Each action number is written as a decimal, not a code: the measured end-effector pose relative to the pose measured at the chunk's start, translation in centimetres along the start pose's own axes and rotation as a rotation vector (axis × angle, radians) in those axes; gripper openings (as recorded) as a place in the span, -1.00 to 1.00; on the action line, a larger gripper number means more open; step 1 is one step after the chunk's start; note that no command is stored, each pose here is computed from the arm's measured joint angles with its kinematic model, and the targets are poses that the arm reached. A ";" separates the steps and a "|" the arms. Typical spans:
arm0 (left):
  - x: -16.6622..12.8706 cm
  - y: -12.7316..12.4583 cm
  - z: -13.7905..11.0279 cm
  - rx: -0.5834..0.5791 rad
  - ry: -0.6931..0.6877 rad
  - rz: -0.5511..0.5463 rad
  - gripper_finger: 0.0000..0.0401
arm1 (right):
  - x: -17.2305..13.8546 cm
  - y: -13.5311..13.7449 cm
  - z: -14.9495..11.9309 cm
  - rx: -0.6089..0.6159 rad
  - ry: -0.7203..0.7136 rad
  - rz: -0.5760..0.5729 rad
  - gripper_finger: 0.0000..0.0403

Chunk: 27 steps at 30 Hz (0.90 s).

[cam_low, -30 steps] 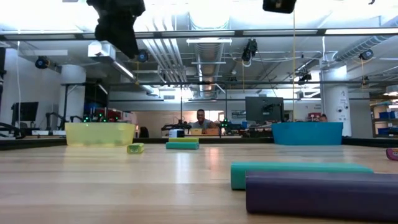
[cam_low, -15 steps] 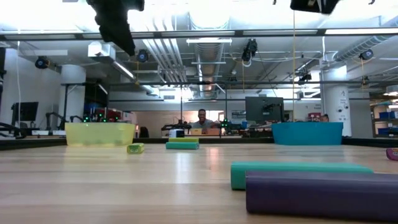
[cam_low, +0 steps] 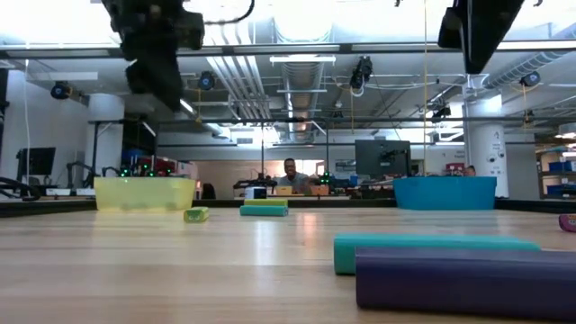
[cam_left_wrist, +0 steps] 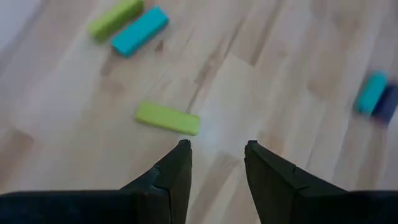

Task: Sort blocks
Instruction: Put the green block into the blue bin

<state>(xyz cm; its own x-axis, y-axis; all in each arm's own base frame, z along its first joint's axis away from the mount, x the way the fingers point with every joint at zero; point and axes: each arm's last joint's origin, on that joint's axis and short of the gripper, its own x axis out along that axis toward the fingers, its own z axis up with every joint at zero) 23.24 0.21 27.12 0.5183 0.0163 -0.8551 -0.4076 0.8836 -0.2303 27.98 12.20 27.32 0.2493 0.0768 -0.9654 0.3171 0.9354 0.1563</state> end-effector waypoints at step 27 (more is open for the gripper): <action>6.7 -0.2 0.5 -1.013 0.074 0.320 -0.37 | -7.5 -6.3 -2.1 0.184 -0.383 -0.113 -0.15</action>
<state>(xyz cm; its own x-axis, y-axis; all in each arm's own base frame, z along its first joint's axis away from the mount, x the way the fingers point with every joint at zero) 27.16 0.35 21.64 0.2431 0.1201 -0.9625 -0.9699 0.0410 -0.2399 22.14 6.47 33.15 0.5143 -0.1881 -0.8367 0.5107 0.8510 0.1226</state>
